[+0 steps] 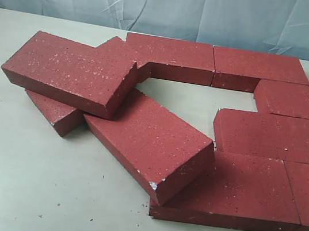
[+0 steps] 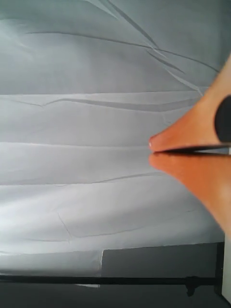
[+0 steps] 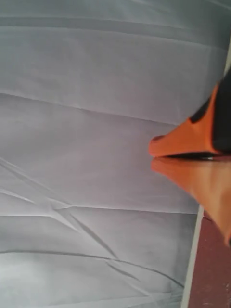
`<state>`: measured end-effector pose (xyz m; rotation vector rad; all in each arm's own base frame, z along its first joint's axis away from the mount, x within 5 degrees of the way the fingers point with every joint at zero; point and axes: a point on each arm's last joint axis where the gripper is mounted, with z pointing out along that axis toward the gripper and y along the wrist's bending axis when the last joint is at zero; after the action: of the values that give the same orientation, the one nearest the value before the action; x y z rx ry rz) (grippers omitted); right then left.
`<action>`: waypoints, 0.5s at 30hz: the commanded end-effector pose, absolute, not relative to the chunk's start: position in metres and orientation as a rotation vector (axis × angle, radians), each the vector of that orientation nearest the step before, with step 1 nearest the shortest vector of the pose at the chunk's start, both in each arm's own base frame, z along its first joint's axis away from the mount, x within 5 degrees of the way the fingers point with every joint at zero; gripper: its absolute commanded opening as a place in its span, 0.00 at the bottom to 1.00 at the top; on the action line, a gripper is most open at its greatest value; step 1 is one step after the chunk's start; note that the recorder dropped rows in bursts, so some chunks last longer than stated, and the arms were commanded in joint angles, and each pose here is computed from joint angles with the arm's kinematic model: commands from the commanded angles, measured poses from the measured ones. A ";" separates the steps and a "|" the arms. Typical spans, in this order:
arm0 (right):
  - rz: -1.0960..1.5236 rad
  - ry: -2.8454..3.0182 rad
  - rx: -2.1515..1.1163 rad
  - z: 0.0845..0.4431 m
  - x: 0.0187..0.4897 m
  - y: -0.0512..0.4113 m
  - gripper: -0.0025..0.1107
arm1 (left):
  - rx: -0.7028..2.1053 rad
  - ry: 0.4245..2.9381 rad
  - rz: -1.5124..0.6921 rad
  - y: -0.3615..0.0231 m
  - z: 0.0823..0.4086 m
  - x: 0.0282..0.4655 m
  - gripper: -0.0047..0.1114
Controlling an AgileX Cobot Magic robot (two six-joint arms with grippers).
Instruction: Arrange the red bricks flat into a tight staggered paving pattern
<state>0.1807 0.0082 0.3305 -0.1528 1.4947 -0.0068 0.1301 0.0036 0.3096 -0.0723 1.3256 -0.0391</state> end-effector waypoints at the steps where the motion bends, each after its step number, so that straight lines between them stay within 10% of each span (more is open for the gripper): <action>1: -0.049 1.633 -0.162 0.325 0.209 0.005 0.02 | 0.008 1.440 0.000 0.001 0.315 0.167 0.04; 15: -0.169 2.136 -0.197 0.294 0.265 0.008 0.02 | 0.069 1.997 0.061 0.004 0.275 0.264 0.04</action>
<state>0.2609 0.0016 0.2977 -0.1496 2.0321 -0.1337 0.2563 0.0035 0.2812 0.0682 1.9098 0.0531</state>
